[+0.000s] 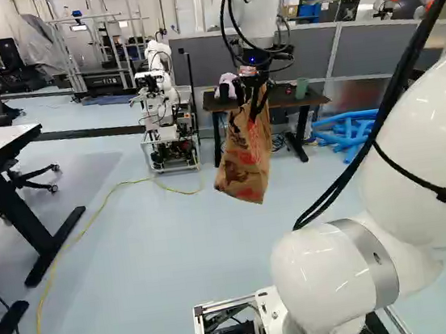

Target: Pick up the bag on the ground and place it on the table

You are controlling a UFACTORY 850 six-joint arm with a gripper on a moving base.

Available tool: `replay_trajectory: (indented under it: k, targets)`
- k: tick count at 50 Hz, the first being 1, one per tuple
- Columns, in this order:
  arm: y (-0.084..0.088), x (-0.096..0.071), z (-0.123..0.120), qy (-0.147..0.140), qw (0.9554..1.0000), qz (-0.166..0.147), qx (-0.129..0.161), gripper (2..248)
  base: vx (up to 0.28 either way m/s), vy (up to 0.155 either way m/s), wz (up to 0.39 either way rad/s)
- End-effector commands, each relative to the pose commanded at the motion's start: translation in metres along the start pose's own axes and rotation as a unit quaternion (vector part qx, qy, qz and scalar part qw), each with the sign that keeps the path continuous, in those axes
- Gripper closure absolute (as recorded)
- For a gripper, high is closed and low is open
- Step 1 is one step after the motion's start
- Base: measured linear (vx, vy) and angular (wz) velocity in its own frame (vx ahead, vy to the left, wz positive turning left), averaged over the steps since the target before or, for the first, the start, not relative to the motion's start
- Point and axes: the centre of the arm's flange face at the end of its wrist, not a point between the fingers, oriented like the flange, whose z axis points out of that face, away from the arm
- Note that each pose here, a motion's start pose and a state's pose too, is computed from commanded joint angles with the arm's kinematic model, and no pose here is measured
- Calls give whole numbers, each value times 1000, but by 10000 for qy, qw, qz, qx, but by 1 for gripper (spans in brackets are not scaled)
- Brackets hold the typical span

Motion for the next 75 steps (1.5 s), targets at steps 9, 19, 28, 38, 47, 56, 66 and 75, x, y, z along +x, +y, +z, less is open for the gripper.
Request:
replay_trajectory:
  k: [9, 19, 28, 38, 47, 56, 66, 75]
  targets:
    - [0, 0, 0, 3, 10000, 0, 2, 229, 0, 0, 0]
    - [0, 0, 0, 3, 10000, 0, 2, 229, 0, 0, 0]
    - [0, 0, 0, 3, 10000, 0, 2, 229, -11, -24, -58]
    - [0, 0, 0, 3, 10000, 0, 2, 229, 0, -14, 1]
    - [0, 0, 0, 3, 10000, 0, 2, 229, 1, -17, 1]
    - [0, 0, 0, 3, 10000, 0, 2, 229, -1, -55, 2]
    - [0, 0, 0, 3, 10000, 0, 2, 229, 21, -98, -12]
    - [0, 0, 0, 3, 10000, 0, 2, 229, 69, -96, -2]
